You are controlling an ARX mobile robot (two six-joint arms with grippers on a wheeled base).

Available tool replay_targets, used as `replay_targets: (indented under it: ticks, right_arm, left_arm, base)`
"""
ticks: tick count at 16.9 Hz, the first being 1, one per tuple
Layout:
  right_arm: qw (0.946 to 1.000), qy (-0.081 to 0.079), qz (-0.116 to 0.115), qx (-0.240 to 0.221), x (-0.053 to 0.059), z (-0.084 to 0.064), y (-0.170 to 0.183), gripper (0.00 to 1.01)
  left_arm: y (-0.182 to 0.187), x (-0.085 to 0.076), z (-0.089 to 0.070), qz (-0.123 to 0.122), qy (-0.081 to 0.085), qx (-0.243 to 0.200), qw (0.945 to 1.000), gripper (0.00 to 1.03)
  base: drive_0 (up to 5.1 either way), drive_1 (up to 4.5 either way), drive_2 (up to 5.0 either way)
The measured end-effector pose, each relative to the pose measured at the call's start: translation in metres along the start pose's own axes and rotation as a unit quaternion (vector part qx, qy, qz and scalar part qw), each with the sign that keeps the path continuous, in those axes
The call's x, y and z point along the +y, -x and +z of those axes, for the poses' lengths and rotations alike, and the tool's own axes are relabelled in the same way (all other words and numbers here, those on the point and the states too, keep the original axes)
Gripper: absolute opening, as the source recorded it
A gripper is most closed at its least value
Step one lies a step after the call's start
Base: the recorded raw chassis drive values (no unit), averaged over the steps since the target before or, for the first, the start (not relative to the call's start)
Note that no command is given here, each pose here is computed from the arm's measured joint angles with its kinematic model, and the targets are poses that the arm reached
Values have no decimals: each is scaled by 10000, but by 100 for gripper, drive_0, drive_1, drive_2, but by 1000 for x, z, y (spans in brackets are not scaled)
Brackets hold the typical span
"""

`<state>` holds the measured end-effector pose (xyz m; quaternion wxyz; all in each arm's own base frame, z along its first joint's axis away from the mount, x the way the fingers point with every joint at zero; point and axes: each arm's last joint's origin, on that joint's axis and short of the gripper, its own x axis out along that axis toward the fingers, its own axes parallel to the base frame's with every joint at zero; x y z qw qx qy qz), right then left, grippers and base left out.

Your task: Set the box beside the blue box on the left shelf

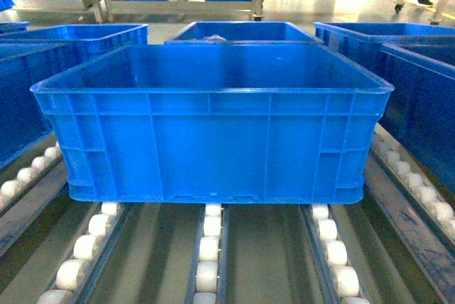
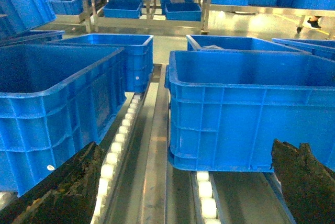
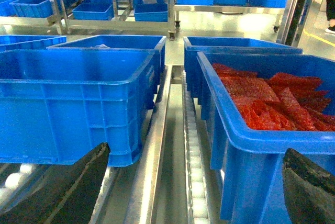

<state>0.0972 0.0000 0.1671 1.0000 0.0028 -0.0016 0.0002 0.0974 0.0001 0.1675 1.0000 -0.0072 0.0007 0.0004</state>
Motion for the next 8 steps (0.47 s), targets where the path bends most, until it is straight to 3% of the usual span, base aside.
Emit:
replay_targets:
  ticks: [8]
  right_arm:
    - [10000, 0, 0, 0, 0, 0, 0, 98]
  left_arm:
    - [0, 0, 0, 0, 0, 0, 10000, 98]
  base:
    - [0, 0, 0]
